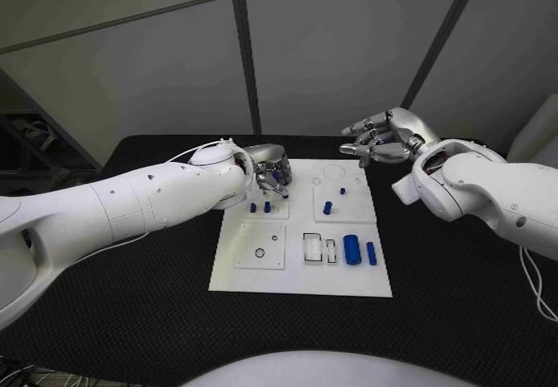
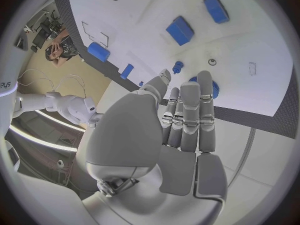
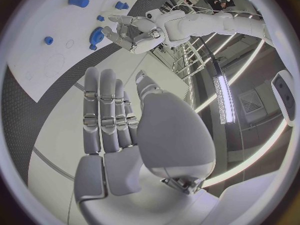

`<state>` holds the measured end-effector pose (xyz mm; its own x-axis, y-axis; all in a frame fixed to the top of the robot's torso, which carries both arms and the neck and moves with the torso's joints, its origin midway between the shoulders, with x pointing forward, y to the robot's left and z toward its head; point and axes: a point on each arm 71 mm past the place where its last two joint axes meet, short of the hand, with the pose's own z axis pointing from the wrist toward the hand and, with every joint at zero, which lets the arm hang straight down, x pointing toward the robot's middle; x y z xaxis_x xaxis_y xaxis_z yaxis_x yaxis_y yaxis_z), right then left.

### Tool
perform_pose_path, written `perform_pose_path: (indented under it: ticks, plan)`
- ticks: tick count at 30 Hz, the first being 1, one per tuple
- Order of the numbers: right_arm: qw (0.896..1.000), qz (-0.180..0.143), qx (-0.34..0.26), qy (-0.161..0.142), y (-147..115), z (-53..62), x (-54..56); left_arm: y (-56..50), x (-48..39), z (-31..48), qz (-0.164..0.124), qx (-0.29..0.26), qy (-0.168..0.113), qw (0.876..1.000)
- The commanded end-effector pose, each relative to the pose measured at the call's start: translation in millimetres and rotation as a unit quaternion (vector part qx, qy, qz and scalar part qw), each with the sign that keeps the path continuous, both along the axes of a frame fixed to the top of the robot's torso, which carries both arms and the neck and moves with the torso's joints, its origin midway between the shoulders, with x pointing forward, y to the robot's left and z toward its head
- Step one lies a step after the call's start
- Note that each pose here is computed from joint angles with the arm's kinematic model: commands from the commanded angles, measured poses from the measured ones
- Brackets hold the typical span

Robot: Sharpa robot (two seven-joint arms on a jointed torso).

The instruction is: Assemble the parts on the task board

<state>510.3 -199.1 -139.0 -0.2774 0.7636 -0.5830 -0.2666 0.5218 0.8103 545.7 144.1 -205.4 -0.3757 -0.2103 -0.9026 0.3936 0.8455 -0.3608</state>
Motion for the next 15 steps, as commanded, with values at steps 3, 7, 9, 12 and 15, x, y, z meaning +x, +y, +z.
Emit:
perform_pose_path:
  ticks: [3,7,9,12,15]
  plan:
    - [1.000,0.004,0.003,-0.002,1.3,1.5,-0.2,-2.1,1.1,-2.1,-0.027,0.039,-0.026,0.999]
    - [1.000,0.004,0.003,-0.002,1.6,1.6,-0.4,-3.3,1.6,-3.4,-0.029,0.041,-0.027,0.998]
    - [1.000,0.004,0.004,-0.002,1.8,1.7,-0.6,-4.5,1.5,-4.5,-0.031,0.044,-0.023,0.998]
    - [1.000,0.005,0.004,-0.002,2.2,1.7,-0.7,-5.9,1.1,-6.1,-0.034,0.047,-0.018,0.998]
    - [1.000,0.006,0.004,-0.001,2.9,1.7,-0.8,-6.8,0.6,-8.7,-0.036,0.049,-0.015,0.998]
